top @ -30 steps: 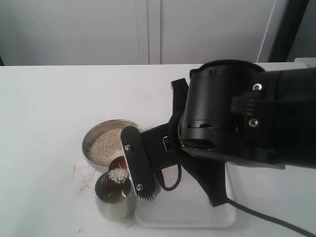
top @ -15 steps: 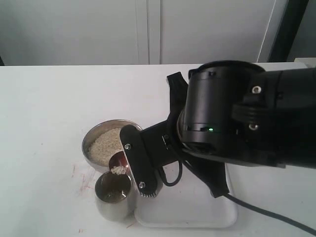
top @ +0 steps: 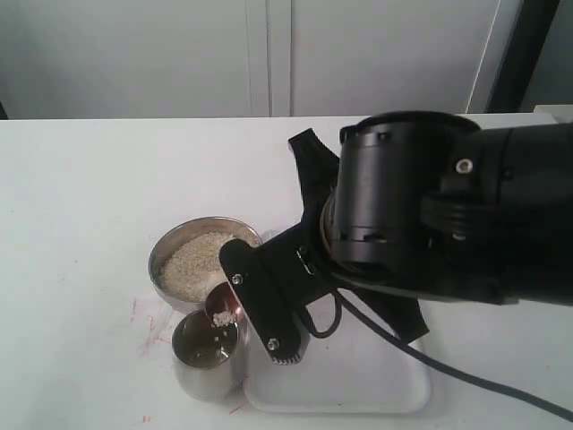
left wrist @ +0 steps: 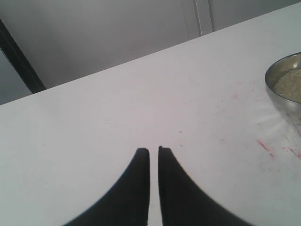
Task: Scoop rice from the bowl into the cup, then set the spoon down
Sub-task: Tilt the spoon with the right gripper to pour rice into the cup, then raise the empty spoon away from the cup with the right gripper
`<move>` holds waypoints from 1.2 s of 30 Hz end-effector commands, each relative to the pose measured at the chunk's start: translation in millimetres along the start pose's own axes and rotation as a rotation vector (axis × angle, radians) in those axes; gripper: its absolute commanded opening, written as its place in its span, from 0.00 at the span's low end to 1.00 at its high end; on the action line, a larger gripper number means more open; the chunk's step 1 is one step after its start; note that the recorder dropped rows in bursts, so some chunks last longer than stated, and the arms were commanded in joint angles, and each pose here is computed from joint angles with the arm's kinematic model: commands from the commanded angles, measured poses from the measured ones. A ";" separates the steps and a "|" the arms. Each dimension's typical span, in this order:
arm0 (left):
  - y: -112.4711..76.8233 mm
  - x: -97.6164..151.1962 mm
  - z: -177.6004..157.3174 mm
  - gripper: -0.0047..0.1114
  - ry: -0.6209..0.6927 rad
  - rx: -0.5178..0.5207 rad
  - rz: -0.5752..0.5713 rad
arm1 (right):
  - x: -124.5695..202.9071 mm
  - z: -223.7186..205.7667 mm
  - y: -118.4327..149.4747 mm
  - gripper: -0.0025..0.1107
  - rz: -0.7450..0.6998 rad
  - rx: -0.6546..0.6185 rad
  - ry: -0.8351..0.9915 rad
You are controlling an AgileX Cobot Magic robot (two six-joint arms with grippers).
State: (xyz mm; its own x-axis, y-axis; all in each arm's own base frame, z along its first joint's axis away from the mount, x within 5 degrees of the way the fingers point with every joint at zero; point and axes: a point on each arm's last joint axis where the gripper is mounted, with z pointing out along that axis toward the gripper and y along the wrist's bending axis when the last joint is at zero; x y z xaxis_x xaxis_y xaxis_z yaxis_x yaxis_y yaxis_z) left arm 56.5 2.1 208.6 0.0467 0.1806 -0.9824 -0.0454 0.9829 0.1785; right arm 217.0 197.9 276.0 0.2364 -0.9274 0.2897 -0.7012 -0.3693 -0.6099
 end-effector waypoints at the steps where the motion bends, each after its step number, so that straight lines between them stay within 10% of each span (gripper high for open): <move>1: 0.3 -2.6 -0.1 0.16 -0.012 0.001 -0.010 | 1.1 -0.3 -2.1 0.02 -0.034 0.029 0.011; 36: 0.3 -2.6 -0.1 0.16 -0.012 0.001 -0.010 | -5.7 -7.8 -12.1 0.02 -0.111 0.177 0.030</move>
State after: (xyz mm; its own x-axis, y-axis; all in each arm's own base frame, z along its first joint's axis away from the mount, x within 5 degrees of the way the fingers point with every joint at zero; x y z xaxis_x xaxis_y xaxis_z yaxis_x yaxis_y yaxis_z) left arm 56.5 2.1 208.6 0.0467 0.1806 -0.9824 -0.0454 0.9829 0.1785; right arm 219.0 207.9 287.0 0.2991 -0.8635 0.4060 -0.5395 -0.5040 -0.6745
